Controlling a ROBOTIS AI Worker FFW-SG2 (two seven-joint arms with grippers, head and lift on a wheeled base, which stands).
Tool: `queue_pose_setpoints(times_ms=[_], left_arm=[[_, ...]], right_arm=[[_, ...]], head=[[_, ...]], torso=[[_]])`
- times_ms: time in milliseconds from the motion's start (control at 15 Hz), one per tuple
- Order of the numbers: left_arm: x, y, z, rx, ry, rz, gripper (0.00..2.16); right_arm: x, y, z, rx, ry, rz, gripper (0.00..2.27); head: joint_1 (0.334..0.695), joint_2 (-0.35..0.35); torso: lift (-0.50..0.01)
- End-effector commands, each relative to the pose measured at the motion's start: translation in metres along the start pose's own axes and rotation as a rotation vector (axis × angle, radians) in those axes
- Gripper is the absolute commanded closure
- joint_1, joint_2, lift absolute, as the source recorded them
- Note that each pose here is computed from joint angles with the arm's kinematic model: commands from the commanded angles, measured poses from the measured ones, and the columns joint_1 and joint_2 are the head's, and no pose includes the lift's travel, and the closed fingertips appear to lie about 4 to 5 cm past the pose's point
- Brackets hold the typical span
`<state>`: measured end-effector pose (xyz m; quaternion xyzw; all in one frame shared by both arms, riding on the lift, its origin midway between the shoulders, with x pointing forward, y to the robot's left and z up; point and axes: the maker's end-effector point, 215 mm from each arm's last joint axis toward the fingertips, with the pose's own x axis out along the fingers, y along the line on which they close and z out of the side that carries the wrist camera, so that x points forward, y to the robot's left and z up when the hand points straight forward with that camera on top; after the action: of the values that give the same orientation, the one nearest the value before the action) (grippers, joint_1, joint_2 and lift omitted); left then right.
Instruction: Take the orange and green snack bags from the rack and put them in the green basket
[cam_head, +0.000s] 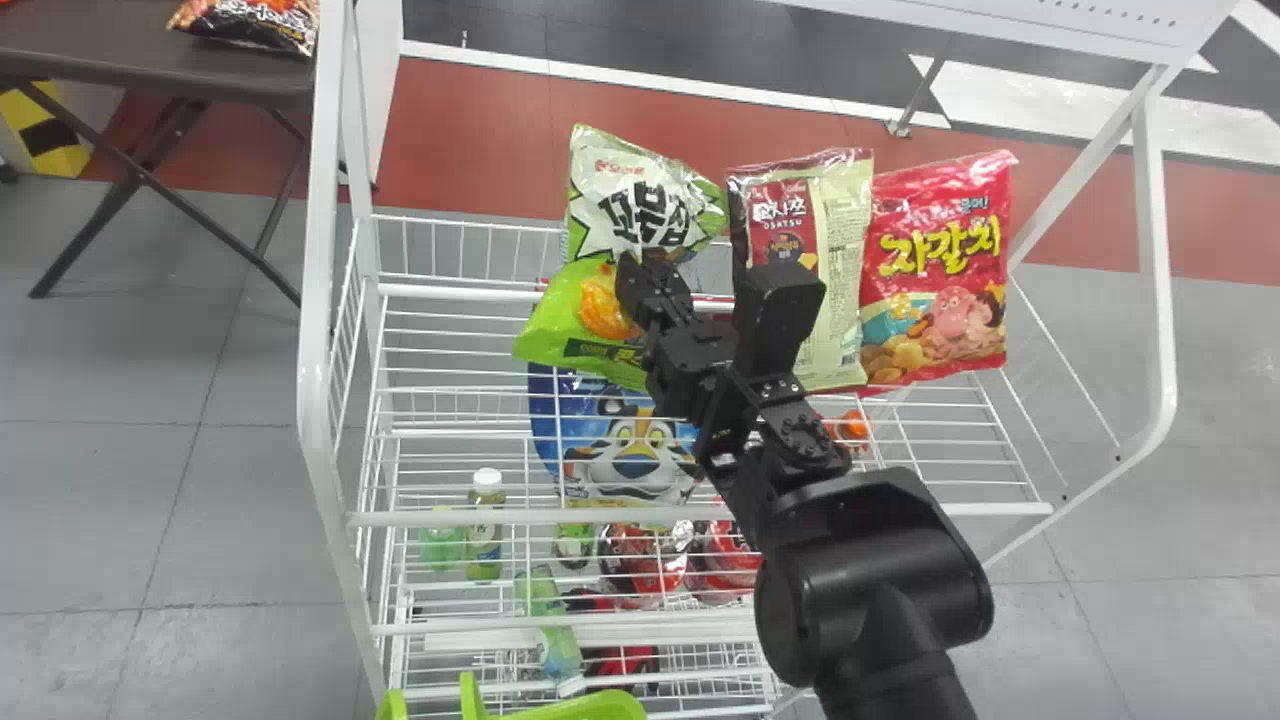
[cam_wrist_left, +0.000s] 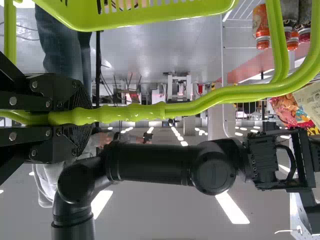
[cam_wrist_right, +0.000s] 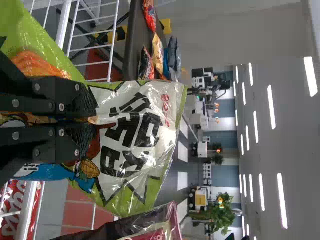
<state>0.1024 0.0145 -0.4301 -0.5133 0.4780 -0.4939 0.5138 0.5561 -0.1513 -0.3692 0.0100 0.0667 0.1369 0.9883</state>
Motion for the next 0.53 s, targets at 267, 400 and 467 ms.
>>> queue_pose_setpoints(times_ms=[267, 400, 467], left_arm=[[0.0, -0.002, 0.0, 0.001, 0.0, -0.006, 2.15], [0.0, -0.002, -0.001, 0.0, 0.0, -0.006, 2.15], [0.001, -0.002, -0.001, 0.001, 0.001, -0.007, 2.15]], right_arm=[[-0.011, 0.007, 0.024, 0.013, -0.059, 0.079, 2.24], [-0.015, 0.019, 0.031, 0.028, -0.069, 0.156, 2.24], [-0.017, 0.027, 0.028, 0.033, -0.048, 0.197, 2.24]], head=[[0.695, -0.235], [0.695, -0.233], [0.695, -0.228]], torso=[[0.0], [0.0], [0.0]])
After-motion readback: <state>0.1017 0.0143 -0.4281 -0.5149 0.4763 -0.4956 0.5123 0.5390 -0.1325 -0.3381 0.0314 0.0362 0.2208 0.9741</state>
